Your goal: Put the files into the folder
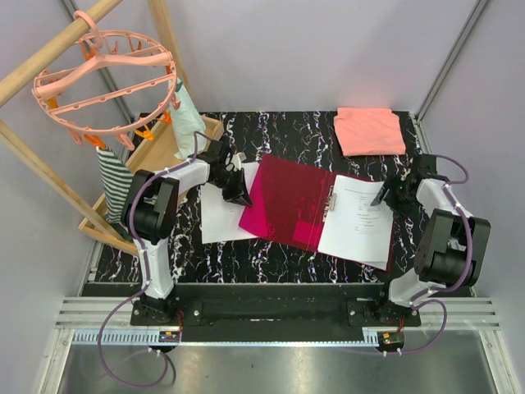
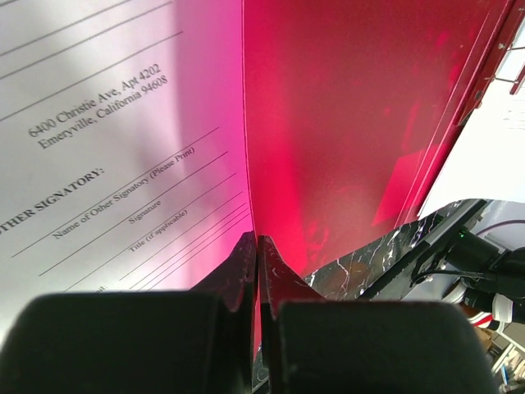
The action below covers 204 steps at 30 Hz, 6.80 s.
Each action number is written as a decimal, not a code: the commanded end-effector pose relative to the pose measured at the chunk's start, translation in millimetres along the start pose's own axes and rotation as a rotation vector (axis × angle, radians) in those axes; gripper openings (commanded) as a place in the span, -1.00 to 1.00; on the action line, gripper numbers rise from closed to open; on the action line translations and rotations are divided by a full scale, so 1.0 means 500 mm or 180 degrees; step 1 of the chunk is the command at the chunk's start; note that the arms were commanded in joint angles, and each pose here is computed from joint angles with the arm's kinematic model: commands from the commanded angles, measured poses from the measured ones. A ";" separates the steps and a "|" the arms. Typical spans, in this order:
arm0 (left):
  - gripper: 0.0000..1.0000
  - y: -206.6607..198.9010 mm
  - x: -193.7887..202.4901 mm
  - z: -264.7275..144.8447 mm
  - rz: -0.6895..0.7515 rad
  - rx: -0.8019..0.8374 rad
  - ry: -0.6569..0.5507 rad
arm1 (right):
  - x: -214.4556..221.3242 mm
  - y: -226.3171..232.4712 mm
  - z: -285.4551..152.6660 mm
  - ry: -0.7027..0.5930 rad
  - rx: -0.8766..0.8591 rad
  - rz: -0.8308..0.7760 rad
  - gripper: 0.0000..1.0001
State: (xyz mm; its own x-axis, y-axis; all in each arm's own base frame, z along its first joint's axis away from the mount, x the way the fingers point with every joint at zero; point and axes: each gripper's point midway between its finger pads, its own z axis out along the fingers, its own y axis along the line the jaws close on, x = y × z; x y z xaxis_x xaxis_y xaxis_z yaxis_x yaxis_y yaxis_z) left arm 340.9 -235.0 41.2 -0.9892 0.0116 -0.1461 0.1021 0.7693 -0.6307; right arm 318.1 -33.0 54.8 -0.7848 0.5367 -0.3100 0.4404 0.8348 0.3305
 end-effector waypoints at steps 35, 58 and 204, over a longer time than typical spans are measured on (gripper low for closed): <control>0.01 -0.252 -0.017 0.047 0.0050 0.0568 -0.0589 | 0.017 0.557 -0.230 -0.0877 -0.1662 -0.1188 1.00; -0.64 0.133 -0.007 -0.101 -0.0745 -0.0949 -0.1437 | 0.287 0.732 0.131 0.0033 -0.0541 -0.2056 0.61; -1.00 0.116 0.057 -0.079 -0.0038 -0.0683 -0.0066 | 0.016 0.123 -0.109 -0.0326 -0.0204 -0.0735 -1.00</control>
State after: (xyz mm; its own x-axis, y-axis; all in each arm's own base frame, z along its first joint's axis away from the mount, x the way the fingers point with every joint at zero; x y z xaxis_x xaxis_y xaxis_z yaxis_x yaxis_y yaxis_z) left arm 297.1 -194.4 26.3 -0.9964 0.0120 -0.0845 0.0568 0.8315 -0.5526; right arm 319.1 29.9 115.4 -0.8242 0.3646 -0.4333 0.2121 0.9082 0.3607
